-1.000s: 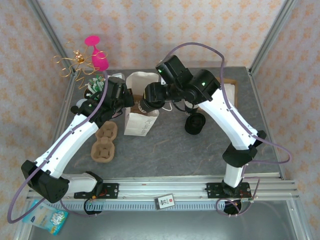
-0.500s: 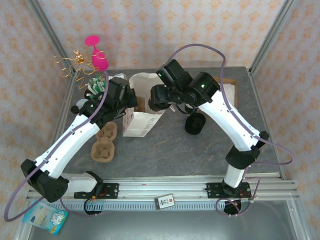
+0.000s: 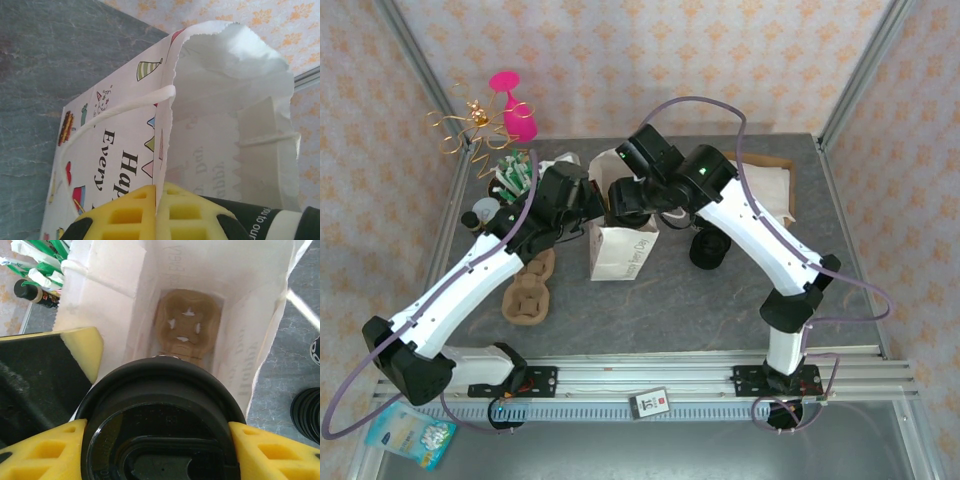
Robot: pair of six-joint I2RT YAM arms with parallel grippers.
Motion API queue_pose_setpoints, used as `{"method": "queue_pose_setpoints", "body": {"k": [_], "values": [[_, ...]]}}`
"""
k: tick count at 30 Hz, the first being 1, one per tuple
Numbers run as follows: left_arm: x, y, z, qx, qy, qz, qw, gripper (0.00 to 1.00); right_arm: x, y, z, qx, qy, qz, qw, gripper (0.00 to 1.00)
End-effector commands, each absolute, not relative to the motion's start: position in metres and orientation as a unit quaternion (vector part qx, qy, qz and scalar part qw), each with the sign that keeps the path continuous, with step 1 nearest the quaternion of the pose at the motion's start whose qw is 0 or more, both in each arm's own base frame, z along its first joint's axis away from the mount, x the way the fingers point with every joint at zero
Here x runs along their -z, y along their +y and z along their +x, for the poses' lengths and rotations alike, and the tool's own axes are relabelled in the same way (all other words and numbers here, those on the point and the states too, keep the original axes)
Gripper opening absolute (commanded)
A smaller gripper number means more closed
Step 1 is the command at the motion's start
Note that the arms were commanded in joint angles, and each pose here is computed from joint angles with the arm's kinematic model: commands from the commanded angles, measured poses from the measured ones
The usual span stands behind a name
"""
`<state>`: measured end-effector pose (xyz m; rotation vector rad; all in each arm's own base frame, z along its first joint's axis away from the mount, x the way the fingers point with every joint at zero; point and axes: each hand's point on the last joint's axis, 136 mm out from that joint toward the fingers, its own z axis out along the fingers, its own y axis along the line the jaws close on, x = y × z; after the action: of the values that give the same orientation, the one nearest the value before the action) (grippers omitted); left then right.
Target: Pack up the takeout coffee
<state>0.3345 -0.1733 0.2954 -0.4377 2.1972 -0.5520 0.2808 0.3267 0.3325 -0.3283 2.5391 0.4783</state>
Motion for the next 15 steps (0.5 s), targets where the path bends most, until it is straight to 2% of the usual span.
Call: {"method": "queue_pose_setpoints", "body": {"k": [1, 9, 15], "values": [[-0.302, -0.179, 0.333, 0.257, 0.852, -0.197, 0.411, 0.00, -0.330, 0.329, 0.272, -0.177, 0.941, -0.131, 0.256, 0.49], [-0.285, -0.166, 0.333, 0.205, 0.867, -0.202, 0.407, 0.00, -0.344, 0.321, 0.268, -0.183, 0.937, -0.123, 0.272, 0.49], [-0.280, -0.168, 0.335, 0.204, 0.869, -0.203, 0.402, 0.00, -0.350, 0.324, 0.264, -0.201, 0.934, -0.123, 0.268, 0.49]]}}
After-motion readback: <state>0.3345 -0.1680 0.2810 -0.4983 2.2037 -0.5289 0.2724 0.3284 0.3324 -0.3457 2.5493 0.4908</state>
